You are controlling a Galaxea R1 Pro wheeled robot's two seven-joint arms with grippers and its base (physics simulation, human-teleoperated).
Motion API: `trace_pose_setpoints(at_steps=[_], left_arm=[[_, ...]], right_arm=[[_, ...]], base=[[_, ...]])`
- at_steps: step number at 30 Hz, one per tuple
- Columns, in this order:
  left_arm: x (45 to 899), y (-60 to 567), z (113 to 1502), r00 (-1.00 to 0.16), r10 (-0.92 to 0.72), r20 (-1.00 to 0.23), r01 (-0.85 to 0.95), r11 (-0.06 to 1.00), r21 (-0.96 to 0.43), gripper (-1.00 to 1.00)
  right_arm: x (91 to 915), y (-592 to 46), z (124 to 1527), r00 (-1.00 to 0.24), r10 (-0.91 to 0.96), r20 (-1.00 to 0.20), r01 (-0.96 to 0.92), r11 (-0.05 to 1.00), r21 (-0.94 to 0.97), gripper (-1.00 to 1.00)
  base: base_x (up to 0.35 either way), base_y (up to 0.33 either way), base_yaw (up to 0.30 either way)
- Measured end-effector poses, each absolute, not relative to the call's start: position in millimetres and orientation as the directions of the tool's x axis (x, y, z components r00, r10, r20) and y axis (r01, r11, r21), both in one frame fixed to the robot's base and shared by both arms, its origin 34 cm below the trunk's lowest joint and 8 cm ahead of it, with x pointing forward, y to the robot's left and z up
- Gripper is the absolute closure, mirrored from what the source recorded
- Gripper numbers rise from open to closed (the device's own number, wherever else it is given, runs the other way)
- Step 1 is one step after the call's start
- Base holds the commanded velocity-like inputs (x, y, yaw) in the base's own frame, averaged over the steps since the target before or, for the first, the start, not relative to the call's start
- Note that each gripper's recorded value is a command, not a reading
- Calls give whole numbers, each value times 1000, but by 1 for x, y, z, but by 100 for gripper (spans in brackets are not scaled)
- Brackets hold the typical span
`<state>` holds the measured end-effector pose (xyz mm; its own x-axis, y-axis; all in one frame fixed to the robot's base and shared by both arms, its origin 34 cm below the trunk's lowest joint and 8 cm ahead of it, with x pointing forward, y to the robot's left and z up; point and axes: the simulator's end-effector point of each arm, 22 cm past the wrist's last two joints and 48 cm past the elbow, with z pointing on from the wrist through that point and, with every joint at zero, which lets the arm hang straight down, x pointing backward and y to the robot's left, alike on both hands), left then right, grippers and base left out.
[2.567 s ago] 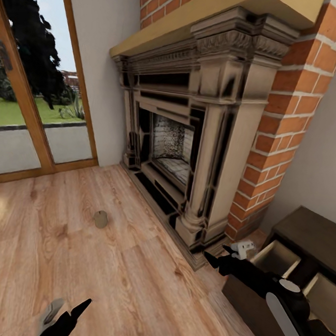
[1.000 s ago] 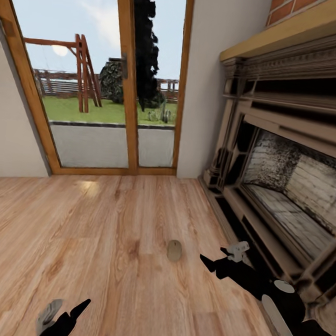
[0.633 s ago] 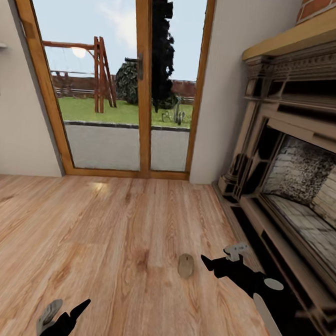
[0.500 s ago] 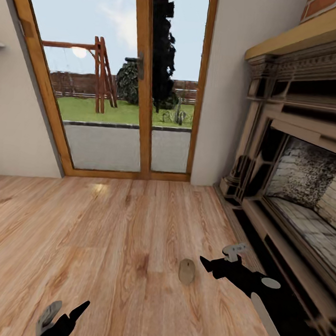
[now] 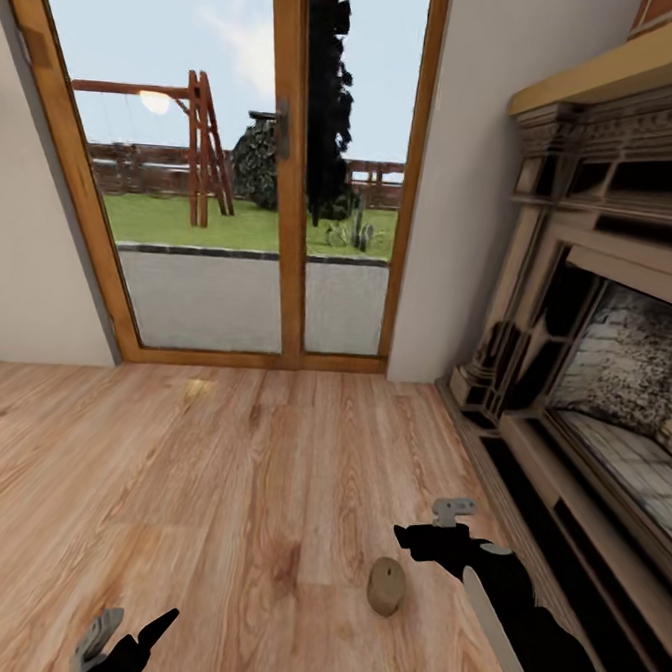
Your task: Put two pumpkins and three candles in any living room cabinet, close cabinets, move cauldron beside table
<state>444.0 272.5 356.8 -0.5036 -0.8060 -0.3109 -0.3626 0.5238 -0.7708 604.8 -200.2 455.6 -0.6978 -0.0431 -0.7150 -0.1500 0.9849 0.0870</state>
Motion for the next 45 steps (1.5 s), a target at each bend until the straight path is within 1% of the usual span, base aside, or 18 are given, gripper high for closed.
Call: trace_pose_setpoints(at_steps=[5, 7, 8, 10, 13, 14, 17, 23, 33, 39, 43, 45], left_arm=[[447, 272, 362, -506, -806, -308, -353, 519, -778, -100], [454, 271, 373, -510, -794, -331, -329, 535, -778, -100], [459, 275, 378, -514, -779, -359, -333, 567, -753, -100], [459, 278, 376, -516, -772, -371, -356, 587, -727, -100], [457, 285, 371, -514, -769, -379, -398, 606, -689, -100], [456, 288, 368, -513, -769, -381, -421, 612, -669, -100], [454, 292, 365, -512, -769, -384, -442, 619, -649, -100], [454, 288, 362, -525, -754, -395, -443, 638, -630, -100], [452, 282, 358, -539, -745, -394, -439, 647, -623, -100], [448, 287, 354, -530, -762, -373, -463, 628, -625, -100], [450, 286, 357, -527, -770, -361, -463, 616, -637, -100], [453, 287, 361, -529, -769, -359, -460, 615, -640, -100]], right_arm=[[614, -194, 438, -734, -32, -679, -134, 986, 99, -100], [620, -195, 429, -752, -30, -658, -124, 988, 97, -100], [624, -195, 418, -775, -27, -631, -112, 989, 96, -100], [626, -193, 407, -796, -24, -604, -102, 990, 95, -100], [629, -191, 390, -829, -20, -558, -84, 992, 89, -100], [632, -190, 379, -850, -19, -527, -73, 994, 82, -100], [636, -192, 365, -870, -17, -494, -57, 996, 66, -100], [657, -200, 356, -853, 7, -522, -20, 999, 47, -100], [659, -193, 353, -851, 10, -525, -23, 998, 56, -100], [659, -192, 353, -851, 7, -525, -26, 998, 55, -100], [653, -185, 349, -861, -50, -507, -75, 997, 28, -100], [642, -177, 345, -876, -125, -465, -139, 990, -4, -100]], base=[[58, 20, 0], [13, 5, 0], [7, 2, 0], [5, 2, 0], [3, 1, 0], [2, 1, 0], [0, 0, 0], [34, 0, 0], [293, 0, 0], [100, 0, 0], [23, 0, 0], [4, 0, 0]])
